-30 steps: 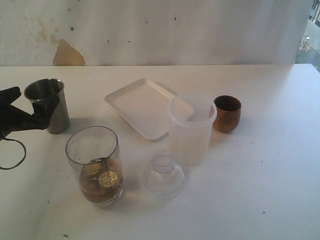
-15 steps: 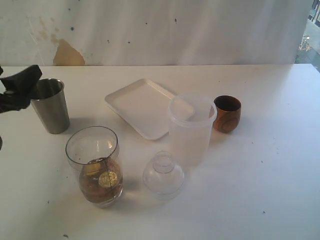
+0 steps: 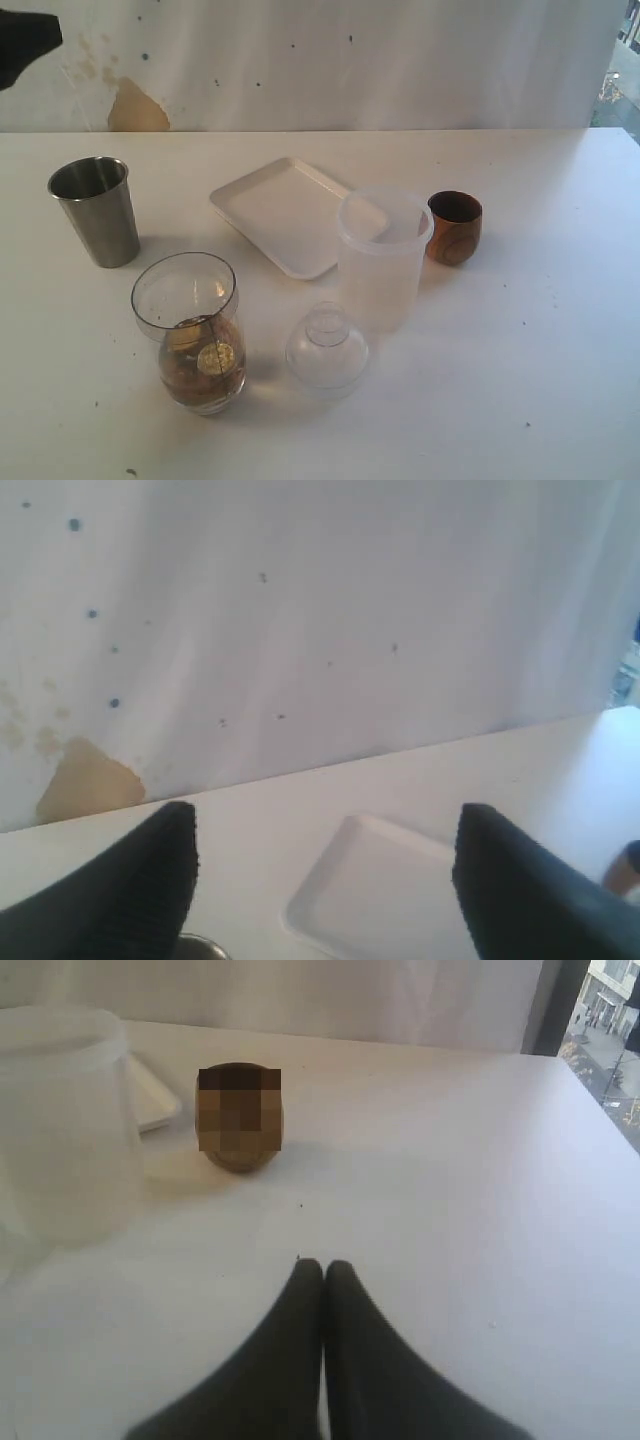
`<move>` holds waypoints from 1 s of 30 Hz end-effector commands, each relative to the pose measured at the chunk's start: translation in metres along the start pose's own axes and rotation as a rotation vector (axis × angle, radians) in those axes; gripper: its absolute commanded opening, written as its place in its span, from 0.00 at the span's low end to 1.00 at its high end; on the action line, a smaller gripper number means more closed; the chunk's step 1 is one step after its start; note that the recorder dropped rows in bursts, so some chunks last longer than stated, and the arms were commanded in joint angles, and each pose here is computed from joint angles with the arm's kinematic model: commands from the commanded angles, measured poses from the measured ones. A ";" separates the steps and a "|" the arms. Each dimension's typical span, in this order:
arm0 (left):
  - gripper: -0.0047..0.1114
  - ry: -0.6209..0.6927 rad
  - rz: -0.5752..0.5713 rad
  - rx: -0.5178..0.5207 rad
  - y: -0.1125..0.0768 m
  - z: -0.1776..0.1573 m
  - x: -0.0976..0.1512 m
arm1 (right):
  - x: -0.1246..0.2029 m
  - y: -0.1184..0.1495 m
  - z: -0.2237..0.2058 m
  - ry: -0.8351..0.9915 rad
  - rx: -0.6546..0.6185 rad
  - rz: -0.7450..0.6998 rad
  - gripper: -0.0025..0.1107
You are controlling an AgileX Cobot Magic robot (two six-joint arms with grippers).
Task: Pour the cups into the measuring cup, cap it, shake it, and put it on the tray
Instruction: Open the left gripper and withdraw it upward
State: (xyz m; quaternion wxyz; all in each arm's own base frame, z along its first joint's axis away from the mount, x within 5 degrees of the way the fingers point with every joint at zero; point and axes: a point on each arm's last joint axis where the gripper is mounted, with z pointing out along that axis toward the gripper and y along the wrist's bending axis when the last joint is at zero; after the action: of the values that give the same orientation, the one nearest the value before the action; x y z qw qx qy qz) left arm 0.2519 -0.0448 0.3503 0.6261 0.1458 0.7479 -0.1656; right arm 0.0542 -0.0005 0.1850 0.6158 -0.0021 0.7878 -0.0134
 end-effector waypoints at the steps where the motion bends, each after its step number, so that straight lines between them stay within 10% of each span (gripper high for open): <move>1: 0.51 0.023 -0.099 0.157 -0.019 -0.006 -0.030 | 0.001 0.000 0.000 -0.008 -0.002 -0.002 0.02; 7: 0.05 -0.039 -0.055 0.231 -0.028 -0.014 -0.057 | 0.001 0.000 0.000 -0.008 -0.003 0.055 0.02; 14: 0.04 -0.058 -0.045 0.188 -0.025 -0.015 -0.060 | 0.001 0.000 0.000 -0.008 -0.003 0.055 0.02; 24: 0.04 -0.254 0.119 -0.378 0.013 -0.048 -0.087 | 0.001 0.000 0.000 -0.008 -0.003 0.055 0.02; 30: 0.04 -0.155 0.242 -0.823 0.045 -0.069 -0.086 | 0.001 0.000 0.000 -0.008 -0.003 0.055 0.02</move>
State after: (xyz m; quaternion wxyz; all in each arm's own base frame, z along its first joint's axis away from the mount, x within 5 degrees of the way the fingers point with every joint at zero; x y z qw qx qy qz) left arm 0.2306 0.0067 0.4419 0.7348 0.0166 0.6674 0.1197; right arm 0.0542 -0.0005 0.1850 0.6160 0.0184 0.7875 0.0026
